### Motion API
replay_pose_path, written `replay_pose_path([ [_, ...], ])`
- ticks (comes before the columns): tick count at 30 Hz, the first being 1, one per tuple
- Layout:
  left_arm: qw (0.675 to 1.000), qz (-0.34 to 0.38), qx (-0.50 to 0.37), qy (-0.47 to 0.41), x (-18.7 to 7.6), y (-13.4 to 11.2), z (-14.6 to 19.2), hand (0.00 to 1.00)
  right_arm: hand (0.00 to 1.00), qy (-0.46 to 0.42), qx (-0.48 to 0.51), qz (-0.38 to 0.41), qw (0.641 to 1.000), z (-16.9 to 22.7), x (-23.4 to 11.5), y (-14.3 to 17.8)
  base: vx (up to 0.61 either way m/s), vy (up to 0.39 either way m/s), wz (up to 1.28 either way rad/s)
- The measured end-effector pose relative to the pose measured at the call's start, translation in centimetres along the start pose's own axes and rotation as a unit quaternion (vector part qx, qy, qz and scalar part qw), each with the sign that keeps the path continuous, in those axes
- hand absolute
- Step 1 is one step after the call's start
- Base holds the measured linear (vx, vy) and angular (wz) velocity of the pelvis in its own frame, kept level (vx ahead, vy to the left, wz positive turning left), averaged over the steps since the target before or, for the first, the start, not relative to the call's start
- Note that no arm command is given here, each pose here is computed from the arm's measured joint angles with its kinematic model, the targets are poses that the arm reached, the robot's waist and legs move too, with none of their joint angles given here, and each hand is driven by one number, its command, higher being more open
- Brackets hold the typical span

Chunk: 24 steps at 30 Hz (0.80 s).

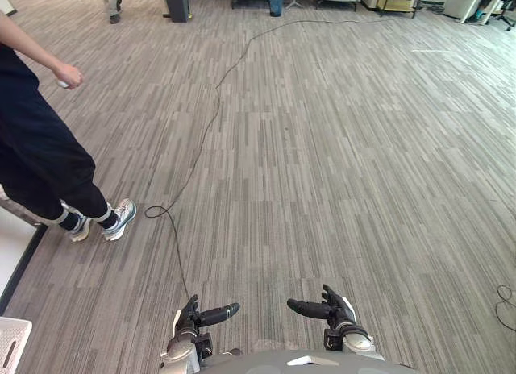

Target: Pick up cushions and gather them together orderly.

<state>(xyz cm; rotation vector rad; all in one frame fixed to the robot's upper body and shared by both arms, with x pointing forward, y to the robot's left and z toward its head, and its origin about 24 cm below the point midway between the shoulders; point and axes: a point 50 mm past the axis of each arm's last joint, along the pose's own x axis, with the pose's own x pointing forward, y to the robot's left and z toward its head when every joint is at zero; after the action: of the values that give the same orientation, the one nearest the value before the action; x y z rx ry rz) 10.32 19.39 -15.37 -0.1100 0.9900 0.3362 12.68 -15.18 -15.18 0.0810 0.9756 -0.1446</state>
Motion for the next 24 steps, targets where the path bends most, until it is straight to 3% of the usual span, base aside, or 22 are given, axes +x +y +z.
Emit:
replay_pose_path([
  [24, 1.0, -0.002, 0.008, 0.021, 0.06, 0.06, -0.78, 1.0, 1.0, 0.022, 0.025, -0.012, 0.999, 0.02, 0.52, -0.65, 0.0, -0.003, 0.02],
])
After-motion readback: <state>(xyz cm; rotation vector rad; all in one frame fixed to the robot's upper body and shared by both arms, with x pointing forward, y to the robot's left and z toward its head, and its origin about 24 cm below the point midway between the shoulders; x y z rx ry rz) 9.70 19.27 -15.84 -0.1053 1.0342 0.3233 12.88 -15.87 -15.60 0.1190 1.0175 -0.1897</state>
